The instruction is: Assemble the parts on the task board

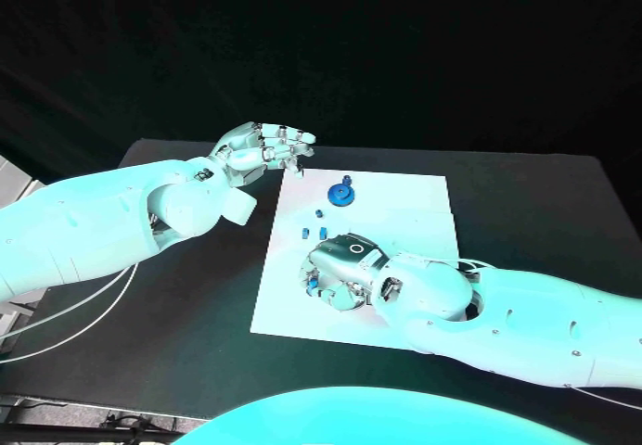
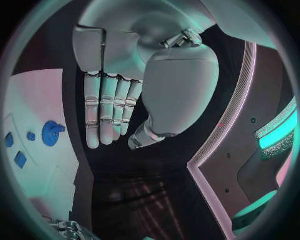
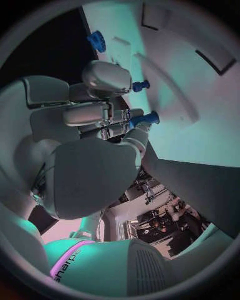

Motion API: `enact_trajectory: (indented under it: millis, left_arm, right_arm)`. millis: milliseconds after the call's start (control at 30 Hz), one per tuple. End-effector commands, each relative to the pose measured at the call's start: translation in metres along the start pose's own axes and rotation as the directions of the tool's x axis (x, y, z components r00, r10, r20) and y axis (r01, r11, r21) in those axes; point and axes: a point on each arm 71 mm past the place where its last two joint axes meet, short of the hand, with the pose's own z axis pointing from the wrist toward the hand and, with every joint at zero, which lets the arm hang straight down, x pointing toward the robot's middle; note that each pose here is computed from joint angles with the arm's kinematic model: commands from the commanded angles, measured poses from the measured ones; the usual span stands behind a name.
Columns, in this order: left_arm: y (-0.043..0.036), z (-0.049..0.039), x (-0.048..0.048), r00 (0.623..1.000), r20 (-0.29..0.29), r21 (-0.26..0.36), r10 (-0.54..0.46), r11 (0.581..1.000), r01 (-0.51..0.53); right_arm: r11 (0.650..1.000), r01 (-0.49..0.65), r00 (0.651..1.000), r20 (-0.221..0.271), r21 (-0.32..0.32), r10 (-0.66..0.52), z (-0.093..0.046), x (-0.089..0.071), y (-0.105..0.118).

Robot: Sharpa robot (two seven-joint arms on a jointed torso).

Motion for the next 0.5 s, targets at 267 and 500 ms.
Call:
enact_trajectory:
  millis: [267, 500]
  left_arm:
    - [-0.0007, 0.0007, 0.0024, 1.000, -0.020, 0.005, -0.005, 1.000, 0.005]
    - [-0.0007, 0.0003, 0.0019, 1.000, -0.019, 0.003, -0.005, 1.000, 0.005]
  right_arm:
    - [1.000, 0.021, 1.000, -0.015, -0.017, -0.021, 0.0014, 0.0048, 0.0034]
    - [1.000, 0.007, 1.000, 0.005, -0.020, -0.007, -0.0002, 0.0041, 0.0005]
